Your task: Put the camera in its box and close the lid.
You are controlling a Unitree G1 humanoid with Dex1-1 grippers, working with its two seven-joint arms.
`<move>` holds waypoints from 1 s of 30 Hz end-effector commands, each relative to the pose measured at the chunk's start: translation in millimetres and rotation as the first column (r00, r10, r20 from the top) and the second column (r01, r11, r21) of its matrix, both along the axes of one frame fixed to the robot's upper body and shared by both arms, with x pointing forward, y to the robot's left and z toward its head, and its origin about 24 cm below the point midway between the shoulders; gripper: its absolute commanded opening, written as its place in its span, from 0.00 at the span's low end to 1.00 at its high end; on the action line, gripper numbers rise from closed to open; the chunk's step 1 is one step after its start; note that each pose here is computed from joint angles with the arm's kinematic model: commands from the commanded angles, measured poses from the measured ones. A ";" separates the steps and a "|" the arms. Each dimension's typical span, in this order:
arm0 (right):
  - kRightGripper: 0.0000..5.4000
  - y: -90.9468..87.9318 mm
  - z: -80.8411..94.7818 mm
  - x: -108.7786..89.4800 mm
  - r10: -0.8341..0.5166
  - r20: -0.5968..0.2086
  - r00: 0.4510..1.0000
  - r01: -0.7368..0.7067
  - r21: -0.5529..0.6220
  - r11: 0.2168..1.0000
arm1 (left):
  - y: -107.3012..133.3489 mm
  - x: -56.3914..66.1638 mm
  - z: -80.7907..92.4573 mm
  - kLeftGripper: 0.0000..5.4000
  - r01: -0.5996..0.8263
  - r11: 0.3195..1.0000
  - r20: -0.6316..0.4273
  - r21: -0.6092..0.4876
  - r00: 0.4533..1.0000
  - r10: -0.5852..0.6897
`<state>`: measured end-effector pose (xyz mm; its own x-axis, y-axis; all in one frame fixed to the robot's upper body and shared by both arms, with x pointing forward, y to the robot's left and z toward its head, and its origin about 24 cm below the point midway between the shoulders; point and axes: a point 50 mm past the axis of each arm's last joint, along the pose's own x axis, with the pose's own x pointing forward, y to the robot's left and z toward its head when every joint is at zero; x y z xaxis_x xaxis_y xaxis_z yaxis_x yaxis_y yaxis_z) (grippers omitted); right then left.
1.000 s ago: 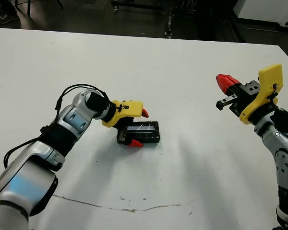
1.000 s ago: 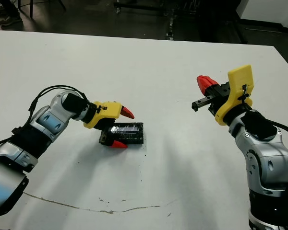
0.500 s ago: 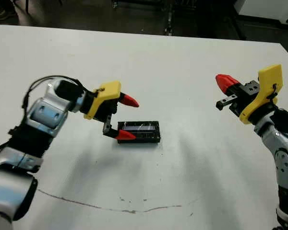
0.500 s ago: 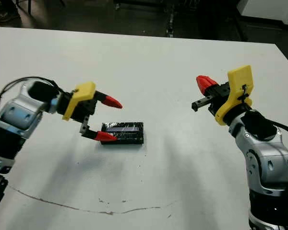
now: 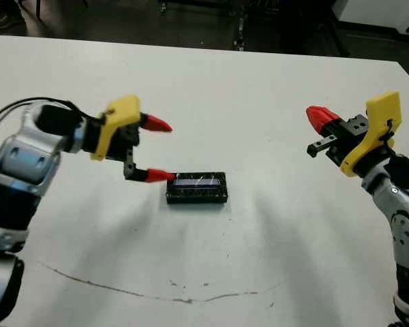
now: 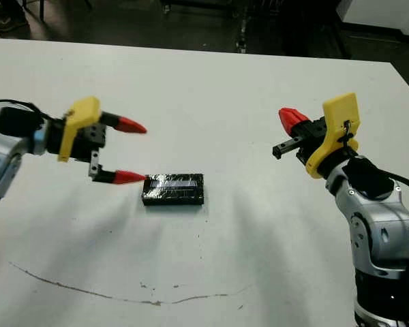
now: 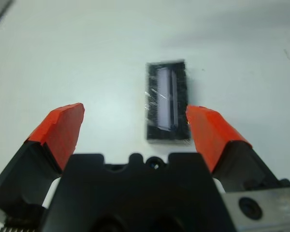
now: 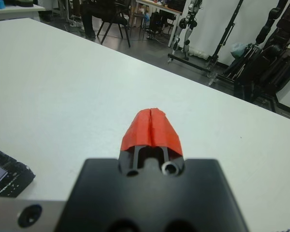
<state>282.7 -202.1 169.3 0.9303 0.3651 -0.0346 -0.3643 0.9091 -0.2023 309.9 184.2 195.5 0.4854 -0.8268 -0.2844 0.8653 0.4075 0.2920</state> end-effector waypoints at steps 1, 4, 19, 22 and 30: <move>0.00 -2.4 -1.5 -0.7 -0.001 -0.006 1.000 0.001 -0.005 1.000 | -9.6 -7.4 -11.1 0.96 -0.207 0.957 0.032 -0.202 0.976 0.217; 0.00 -2.1 -1.4 -0.5 0.006 -0.004 1.000 -0.006 -0.008 1.000 | -27.4 -13.9 -25.7 0.89 -0.319 0.897 0.030 -0.308 0.939 0.344; 0.00 -1.1 -1.9 -1.2 0.004 -0.010 1.000 -0.004 0.004 1.000 | -85.1 -33.3 -63.1 0.47 -0.413 0.849 -0.159 -0.330 0.911 0.381; 0.00 -0.9 -1.7 -1.6 0.004 -0.010 1.000 -0.004 0.000 1.000 | -90.3 -34.2 -71.3 0.39 -0.440 0.847 -0.186 -0.298 0.897 0.401; 0.00 -1.5 -2.3 -1.3 -0.002 -0.018 1.000 0.003 0.015 1.000 | -95.4 -40.4 -97.1 0.16 -0.496 0.858 -0.258 -0.133 0.853 0.453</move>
<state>282.3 -199.7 169.4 0.9232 0.3834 -0.0268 -0.3814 0.9052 -0.1875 271.9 85.8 110.9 0.7814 -0.5847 -0.2181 0.5998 0.8002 0.0038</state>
